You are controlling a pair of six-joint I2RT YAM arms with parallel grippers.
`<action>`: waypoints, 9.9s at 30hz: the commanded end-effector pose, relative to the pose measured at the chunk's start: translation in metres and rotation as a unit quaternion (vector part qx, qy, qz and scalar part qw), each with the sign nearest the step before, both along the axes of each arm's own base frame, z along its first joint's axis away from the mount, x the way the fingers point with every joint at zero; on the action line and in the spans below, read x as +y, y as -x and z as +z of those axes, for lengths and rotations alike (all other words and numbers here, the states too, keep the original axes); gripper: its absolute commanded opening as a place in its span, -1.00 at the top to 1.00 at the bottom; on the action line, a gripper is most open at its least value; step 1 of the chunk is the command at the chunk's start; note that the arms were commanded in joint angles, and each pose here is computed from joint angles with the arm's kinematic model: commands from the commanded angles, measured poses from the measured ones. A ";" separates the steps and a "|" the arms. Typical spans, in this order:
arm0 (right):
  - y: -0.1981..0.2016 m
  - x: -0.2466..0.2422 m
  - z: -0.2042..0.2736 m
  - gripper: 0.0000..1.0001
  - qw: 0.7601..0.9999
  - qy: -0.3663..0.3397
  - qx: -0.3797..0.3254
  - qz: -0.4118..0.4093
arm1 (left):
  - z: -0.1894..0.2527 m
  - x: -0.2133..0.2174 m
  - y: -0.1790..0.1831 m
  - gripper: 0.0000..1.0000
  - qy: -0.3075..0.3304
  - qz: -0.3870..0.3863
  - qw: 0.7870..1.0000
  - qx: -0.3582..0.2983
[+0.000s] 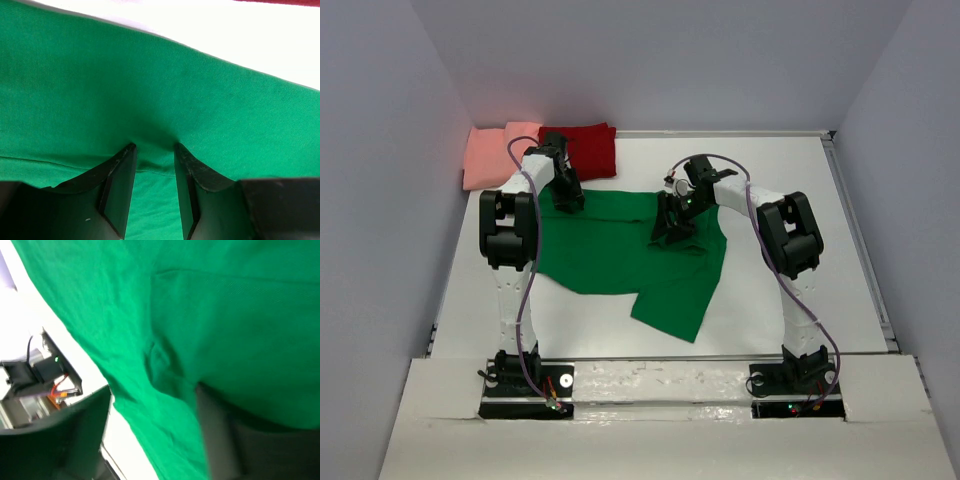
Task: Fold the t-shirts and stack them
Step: Fold the tshirt
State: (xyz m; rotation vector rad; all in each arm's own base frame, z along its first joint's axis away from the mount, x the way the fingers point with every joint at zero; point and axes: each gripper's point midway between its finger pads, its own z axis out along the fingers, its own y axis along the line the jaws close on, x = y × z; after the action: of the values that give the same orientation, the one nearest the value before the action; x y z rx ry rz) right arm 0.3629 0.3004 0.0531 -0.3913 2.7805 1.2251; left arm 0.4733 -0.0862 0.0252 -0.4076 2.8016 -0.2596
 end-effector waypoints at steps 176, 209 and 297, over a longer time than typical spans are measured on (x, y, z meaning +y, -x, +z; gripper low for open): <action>0.161 -0.163 0.068 -0.20 0.949 0.124 -0.065 -0.284 | 0.042 0.031 0.228 -0.11 -0.009 0.178 0.983 -0.043; 0.149 -0.144 0.087 -0.20 0.963 0.070 -0.100 -0.238 | 0.022 0.097 0.216 -0.45 0.225 0.562 0.758 -0.243; 0.193 -0.170 0.034 -0.18 0.946 0.183 0.030 -0.267 | 0.010 0.082 0.135 1.00 0.225 0.534 0.803 -0.139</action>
State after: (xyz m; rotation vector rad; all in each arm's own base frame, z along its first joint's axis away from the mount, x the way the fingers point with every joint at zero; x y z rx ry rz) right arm 0.1796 0.1357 0.0988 0.3154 2.8212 0.6735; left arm 0.3263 -0.0042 0.0231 -1.7958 1.7907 -0.5976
